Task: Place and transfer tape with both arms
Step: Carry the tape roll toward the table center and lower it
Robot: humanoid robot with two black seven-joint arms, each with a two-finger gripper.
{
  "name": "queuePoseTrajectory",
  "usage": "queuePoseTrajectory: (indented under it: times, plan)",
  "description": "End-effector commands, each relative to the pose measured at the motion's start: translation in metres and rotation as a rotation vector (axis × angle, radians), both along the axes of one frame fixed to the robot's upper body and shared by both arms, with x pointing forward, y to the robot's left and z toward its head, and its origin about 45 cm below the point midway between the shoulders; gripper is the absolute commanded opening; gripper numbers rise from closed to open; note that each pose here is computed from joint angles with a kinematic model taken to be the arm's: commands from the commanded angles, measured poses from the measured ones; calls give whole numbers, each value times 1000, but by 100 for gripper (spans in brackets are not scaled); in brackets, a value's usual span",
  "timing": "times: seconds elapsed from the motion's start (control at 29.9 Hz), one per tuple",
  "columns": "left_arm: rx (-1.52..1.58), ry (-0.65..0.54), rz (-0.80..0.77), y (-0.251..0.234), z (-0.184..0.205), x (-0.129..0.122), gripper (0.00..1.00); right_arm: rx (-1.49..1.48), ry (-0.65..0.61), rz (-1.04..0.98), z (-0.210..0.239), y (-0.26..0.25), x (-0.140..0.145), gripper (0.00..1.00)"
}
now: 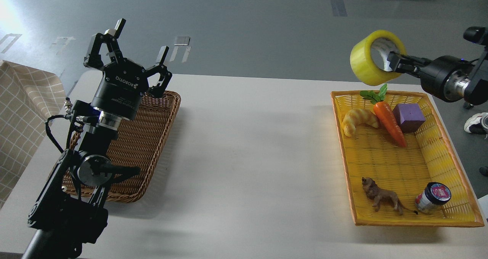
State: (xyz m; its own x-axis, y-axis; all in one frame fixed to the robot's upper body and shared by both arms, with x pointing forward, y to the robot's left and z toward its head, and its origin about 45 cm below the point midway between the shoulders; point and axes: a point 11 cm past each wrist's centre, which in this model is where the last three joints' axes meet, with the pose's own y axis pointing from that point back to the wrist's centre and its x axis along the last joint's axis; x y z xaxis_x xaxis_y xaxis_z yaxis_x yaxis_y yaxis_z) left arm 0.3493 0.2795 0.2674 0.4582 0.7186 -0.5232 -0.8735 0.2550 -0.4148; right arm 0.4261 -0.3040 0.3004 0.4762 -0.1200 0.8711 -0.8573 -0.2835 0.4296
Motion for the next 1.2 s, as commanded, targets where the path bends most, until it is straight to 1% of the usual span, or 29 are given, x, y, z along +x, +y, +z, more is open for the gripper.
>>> queuePoseTrajectory:
  times: [0.0, 0.07, 0.27, 0.4, 0.5, 0.73, 1.0, 1.17]
  plan:
    - [1, 5, 1, 0, -2, -2, 98, -32, 15, 102, -7, 45, 4, 16]
    - [1, 16, 4, 2, -7, -5, 98, -41, 20, 172, -10, 77, 3, 16]
    - [4, 13, 19, 8, -6, -6, 98, -78, 55, 272, -28, 131, 1, 16]
    - [10, 12, 25, 14, -6, -7, 98, -54, 82, 300, -41, 152, -4, 16]
    - [10, 6, 33, 18, -4, -7, 98, -67, 124, 328, -59, 169, -9, 16]
    - [8, 0, 46, 22, -2, -7, 98, -73, 188, 346, -88, 189, -17, 16]
    - [6, -5, 63, 29, 0, -8, 98, -101, 213, 390, -108, 207, -31, 16]
    - [4, -1, 66, 29, -1, -8, 98, -111, 232, 393, -120, 209, -38, 16]
